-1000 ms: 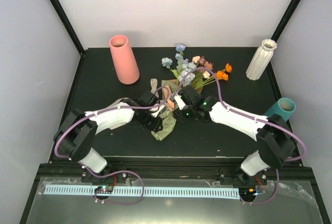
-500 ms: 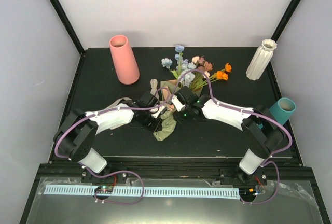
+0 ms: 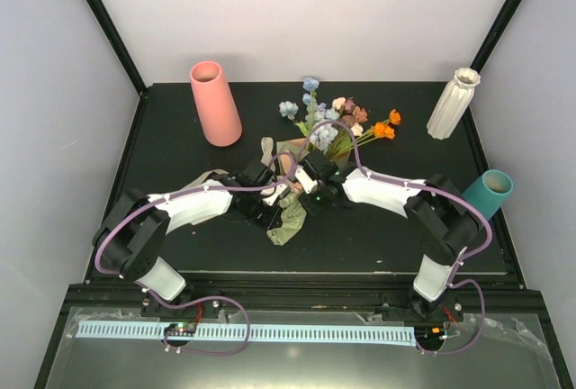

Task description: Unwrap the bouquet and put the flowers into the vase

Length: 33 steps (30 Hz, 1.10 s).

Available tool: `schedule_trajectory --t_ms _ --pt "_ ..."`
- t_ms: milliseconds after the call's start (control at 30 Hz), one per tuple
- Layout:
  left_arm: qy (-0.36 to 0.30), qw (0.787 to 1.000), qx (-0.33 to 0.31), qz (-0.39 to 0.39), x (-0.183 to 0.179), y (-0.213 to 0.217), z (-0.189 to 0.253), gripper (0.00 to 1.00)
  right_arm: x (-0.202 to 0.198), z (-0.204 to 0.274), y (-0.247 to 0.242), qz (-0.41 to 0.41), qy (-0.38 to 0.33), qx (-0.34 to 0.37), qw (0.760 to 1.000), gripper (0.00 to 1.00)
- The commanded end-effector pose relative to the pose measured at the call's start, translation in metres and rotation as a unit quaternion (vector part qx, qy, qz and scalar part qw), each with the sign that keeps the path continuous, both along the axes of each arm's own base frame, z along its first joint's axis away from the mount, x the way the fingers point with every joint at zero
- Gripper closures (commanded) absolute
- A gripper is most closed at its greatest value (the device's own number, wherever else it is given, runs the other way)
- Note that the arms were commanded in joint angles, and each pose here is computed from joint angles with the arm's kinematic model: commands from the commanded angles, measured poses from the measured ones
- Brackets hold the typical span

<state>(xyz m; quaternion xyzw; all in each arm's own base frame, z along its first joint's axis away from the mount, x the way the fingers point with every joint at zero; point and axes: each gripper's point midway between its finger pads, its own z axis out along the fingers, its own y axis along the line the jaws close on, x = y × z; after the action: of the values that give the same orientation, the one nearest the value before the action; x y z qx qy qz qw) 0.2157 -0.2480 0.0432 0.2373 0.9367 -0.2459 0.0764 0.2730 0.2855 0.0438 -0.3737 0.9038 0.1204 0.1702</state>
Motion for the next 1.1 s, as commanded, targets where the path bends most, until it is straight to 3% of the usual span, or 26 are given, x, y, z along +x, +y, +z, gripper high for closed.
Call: schedule_trajectory --t_ms 0,400,767,1067 --pt "-0.007 0.999 -0.027 -0.023 -0.002 -0.009 0.01 0.96 0.018 0.013 0.013 0.002 -0.025 0.016 1.0 0.75" --pt "-0.001 0.999 -0.03 -0.035 -0.006 -0.01 0.008 0.98 0.033 0.009 -0.001 -0.025 -0.057 -0.026 0.998 0.75" --pt "0.001 0.999 -0.031 -0.037 -0.007 -0.01 0.009 0.98 0.039 0.006 -0.009 -0.051 -0.07 -0.037 0.996 0.98" --pt "0.012 0.999 -0.03 -0.011 -0.002 -0.009 0.018 0.98 0.032 0.01 -0.013 -0.058 -0.063 -0.032 0.996 0.99"
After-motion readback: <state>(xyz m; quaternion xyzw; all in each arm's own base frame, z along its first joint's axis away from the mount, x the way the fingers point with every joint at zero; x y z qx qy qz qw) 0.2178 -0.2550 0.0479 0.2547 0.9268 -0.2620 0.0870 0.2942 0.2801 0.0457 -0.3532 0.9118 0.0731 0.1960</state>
